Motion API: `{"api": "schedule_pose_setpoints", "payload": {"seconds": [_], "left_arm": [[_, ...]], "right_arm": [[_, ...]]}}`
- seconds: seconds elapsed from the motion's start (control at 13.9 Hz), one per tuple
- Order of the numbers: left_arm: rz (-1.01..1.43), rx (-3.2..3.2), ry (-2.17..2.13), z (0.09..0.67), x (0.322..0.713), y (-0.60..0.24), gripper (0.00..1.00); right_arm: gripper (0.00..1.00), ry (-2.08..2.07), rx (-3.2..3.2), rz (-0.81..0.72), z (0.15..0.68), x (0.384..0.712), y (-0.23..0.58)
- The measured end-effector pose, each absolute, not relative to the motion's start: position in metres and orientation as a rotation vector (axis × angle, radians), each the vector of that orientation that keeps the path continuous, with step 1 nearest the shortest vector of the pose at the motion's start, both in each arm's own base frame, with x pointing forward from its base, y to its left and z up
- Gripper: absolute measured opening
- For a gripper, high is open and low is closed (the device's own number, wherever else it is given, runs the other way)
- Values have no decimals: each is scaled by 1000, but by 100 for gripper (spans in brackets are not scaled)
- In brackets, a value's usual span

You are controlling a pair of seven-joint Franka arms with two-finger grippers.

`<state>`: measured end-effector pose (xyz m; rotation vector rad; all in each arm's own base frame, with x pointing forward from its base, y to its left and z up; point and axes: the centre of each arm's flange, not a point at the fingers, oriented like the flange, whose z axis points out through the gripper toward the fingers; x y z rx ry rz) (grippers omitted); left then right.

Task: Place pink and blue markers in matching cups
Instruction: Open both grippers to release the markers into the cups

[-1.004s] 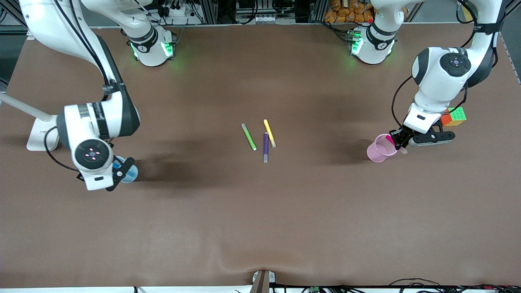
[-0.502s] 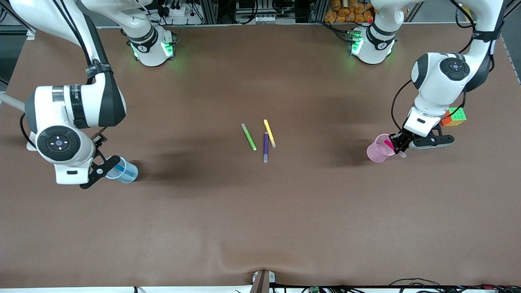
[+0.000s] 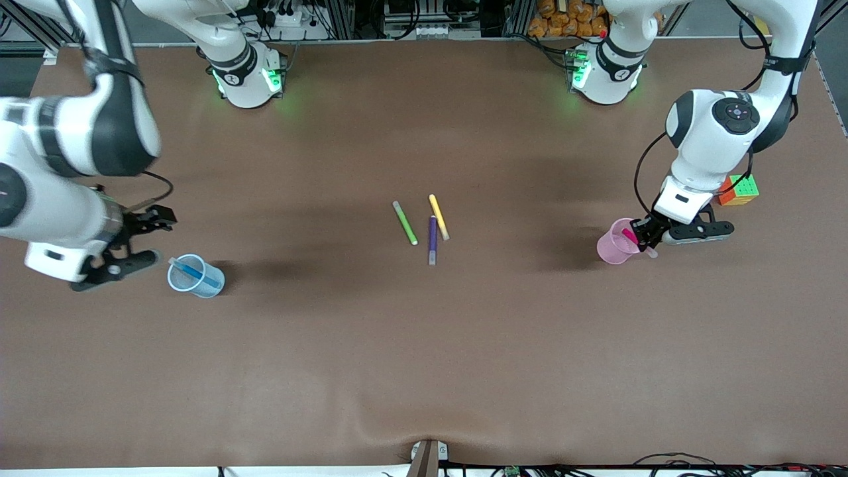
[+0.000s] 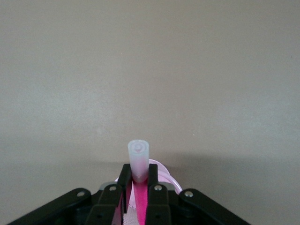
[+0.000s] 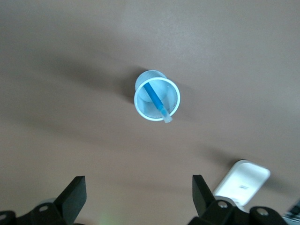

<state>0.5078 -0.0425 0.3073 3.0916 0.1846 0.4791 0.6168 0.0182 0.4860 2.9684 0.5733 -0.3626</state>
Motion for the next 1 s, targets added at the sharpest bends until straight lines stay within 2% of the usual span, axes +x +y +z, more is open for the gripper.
{"api": "schedule_pose_setpoints", "payload": {"seconds": [0.5, 0.57, 1.0], "left_arm": [[476, 3082, 185, 298, 508, -43, 17], [475, 3082, 185, 298, 508, -43, 22], [475, 3084, 186, 302, 512, -43, 80]], "right_arm": [[100, -10, 3078, -151, 559, 596, 15], [100, -33, 3080, -114, 572, 593, 12], [100, -137, 3090, -97, 609, 579, -26]]}}
